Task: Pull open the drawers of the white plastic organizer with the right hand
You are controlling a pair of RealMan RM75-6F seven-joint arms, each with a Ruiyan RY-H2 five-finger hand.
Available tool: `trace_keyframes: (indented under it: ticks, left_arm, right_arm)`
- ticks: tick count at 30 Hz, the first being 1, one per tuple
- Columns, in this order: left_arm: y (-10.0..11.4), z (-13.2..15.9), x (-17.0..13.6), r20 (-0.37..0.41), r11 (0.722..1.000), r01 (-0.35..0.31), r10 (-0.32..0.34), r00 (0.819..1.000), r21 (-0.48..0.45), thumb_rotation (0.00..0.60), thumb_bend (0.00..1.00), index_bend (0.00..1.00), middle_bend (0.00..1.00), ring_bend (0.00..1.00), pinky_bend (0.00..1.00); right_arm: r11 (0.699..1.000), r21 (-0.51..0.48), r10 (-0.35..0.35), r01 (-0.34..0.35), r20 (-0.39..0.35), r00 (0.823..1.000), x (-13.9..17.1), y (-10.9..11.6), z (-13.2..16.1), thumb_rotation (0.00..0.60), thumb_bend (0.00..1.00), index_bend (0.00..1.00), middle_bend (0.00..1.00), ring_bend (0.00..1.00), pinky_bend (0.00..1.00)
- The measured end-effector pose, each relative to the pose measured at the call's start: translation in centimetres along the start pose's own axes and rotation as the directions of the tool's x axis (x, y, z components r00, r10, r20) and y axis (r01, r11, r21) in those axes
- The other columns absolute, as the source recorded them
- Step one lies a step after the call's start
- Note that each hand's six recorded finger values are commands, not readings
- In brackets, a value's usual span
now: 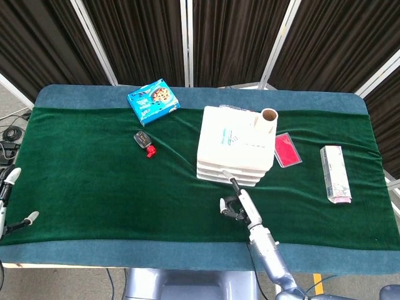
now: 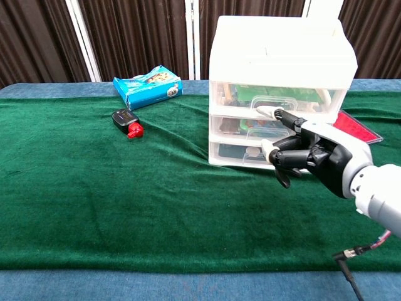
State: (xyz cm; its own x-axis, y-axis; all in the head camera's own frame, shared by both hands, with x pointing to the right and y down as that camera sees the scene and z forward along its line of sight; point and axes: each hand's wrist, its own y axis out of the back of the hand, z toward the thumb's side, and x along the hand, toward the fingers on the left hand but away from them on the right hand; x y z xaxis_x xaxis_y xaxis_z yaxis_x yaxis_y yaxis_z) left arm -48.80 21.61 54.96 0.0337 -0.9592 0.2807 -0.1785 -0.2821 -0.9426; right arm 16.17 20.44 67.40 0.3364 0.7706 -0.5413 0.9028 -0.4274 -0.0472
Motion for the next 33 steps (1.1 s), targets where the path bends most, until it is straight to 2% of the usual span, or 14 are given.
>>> trace_keyframes:
  ticks: [12,24,33]
  left_arm:
    - [0.0,-0.1,0.0,0.001,1.000,0.003,-0.003,1.000,-0.007,0.600,0.08,0.00,0.00,0.00,0.00]
    - [-0.1,-0.1,0.0,0.003,1.000,0.012,-0.012,1.000,-0.006,0.600,0.08,0.00,0.00,0.00,0.00]
    - [-0.3,-0.1,0.1,-0.001,1.000,0.019,-0.019,1.000,-0.004,0.600,0.08,0.00,0.00,0.00,0.00]
  right_arm:
    - [1.000,-0.006,-0.029,0.029,-0.002,1.000,-0.9,0.1,-0.1,0.600,0.56,0.00,0.90,0.91,0.77]
    - [0.999,-0.027,-0.017,0.017,-0.003,1.000,-1.4,-0.5,0.1,0.600,0.56,0.01,0.90,0.91,0.77]
    - [0.997,-0.078,0.008,-0.007,0.004,1.000,-1.7,-0.9,0.6,0.600,0.57,0.13,0.90,0.91,0.77]
